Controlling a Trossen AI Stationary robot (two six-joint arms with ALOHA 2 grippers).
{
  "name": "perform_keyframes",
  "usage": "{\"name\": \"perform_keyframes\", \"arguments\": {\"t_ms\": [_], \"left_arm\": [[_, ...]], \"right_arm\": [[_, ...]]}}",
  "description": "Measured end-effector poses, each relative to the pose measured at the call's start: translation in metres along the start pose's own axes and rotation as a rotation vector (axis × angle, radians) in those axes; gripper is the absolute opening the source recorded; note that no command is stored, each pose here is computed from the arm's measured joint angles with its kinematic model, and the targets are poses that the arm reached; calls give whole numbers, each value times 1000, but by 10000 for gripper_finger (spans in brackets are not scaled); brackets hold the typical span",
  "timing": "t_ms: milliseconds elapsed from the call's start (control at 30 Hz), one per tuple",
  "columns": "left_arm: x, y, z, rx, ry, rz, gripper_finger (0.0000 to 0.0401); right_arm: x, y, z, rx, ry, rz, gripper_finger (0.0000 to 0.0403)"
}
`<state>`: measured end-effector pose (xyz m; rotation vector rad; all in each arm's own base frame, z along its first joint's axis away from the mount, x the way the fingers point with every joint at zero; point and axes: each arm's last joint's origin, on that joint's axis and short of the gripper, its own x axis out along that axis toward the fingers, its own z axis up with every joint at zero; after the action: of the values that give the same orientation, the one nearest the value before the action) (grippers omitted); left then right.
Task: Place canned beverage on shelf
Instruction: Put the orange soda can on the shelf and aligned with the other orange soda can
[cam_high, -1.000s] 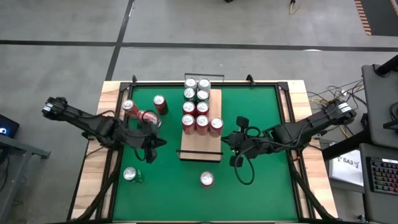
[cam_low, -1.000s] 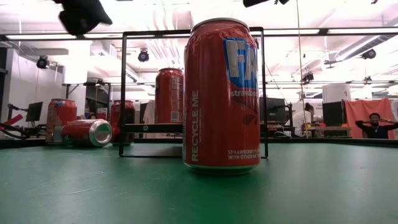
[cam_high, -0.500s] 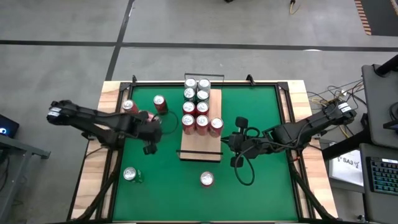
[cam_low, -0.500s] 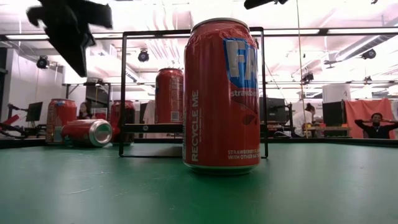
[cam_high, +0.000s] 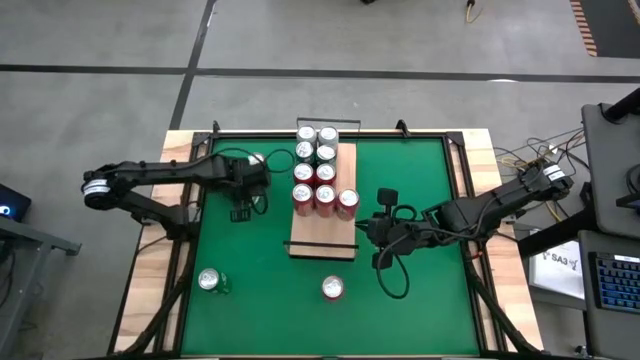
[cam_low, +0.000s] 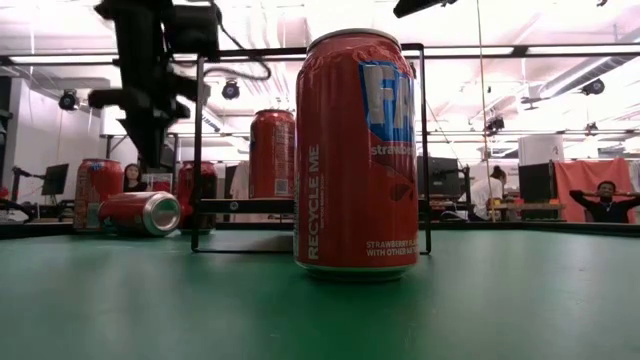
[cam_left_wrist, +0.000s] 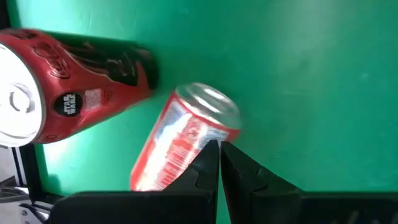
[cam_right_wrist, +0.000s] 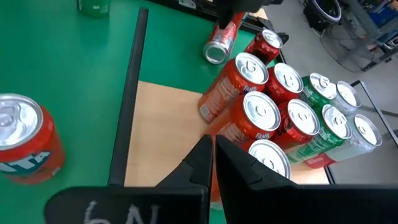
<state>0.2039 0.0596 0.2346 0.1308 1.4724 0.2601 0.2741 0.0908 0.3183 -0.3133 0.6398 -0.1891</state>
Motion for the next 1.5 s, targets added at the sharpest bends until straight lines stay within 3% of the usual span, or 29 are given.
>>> {"name": "perform_keyframes", "arguments": {"t_ms": [233, 367, 533, 767, 933, 1100, 1500], "left_arm": [[13, 20, -1, -29, -28, 24, 1], [14, 24, -2, 12, -25, 27, 27], [14, 25, -2, 16, -29, 29, 102], [23, 22, -5, 11, -20, 26, 247], [33, 18, -13, 22, 21, 13, 311], [38, 17, -13, 49, 3, 20, 333], [73, 7, -20, 75, 30, 34, 334]], "right_arm": [[2, -3, -3, 9, 12, -10, 9], [4, -4, -4, 17, 16, -15, 9], [4, -4, -3, 27, 12, -15, 9], [4, -4, -3, 33, 11, -15, 9], [4, -4, -4, 29, 14, -15, 9], [5, -5, -4, 28, 16, -18, 9], [7, -7, -6, 31, 24, -26, 9]]}}
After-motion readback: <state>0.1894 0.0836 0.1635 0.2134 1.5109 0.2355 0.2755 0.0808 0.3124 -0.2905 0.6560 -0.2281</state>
